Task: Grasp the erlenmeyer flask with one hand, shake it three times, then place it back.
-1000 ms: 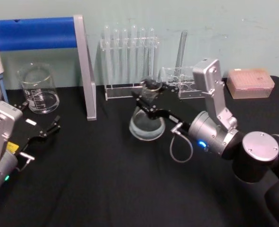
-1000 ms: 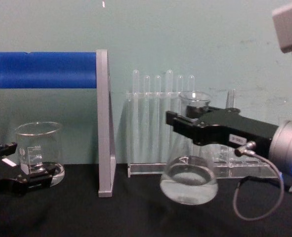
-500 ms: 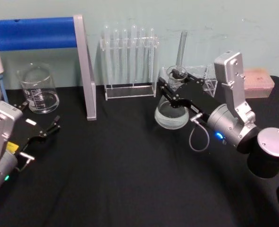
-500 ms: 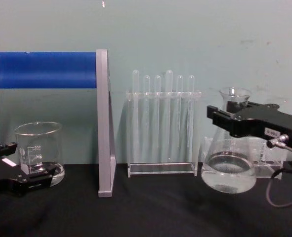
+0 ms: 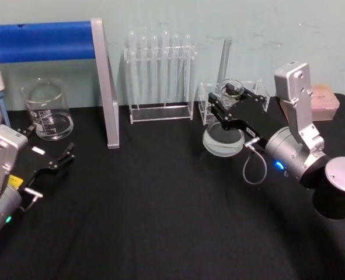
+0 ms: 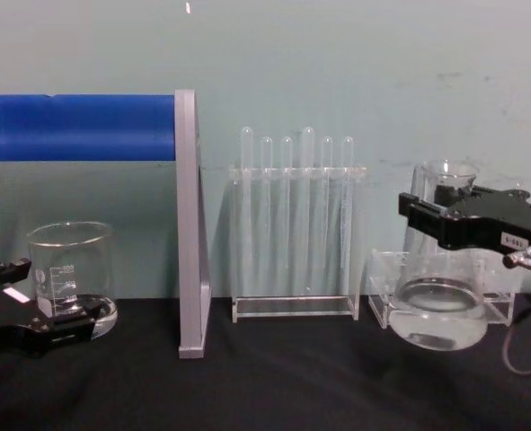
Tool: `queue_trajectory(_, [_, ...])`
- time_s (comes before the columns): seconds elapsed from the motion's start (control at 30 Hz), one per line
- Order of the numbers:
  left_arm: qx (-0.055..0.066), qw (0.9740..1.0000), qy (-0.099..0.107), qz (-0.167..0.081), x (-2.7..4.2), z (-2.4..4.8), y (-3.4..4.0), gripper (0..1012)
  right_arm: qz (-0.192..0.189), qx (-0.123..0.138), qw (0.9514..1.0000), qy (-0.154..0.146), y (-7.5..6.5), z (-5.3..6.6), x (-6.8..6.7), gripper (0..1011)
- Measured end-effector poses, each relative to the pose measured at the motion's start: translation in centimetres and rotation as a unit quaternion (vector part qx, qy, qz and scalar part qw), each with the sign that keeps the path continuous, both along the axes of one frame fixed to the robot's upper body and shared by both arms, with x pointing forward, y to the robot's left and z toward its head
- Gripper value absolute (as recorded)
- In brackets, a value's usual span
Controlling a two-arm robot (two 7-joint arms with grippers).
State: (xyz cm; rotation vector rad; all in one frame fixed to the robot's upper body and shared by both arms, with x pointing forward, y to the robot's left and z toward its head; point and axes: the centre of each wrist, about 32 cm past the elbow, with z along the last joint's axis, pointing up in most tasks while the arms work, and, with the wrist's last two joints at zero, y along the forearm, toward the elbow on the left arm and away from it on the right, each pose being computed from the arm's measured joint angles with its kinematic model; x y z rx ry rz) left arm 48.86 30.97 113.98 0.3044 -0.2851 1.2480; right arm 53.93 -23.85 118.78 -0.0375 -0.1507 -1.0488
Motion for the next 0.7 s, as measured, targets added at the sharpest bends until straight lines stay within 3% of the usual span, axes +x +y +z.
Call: queue_trajectory(0.7, [0.0, 1.0, 0.0, 0.0, 0.0, 0.0, 0.0, 1001, 0.078, 0.013, 0.9969, 0.007, 2.8, 0.1, -0.8, 451])
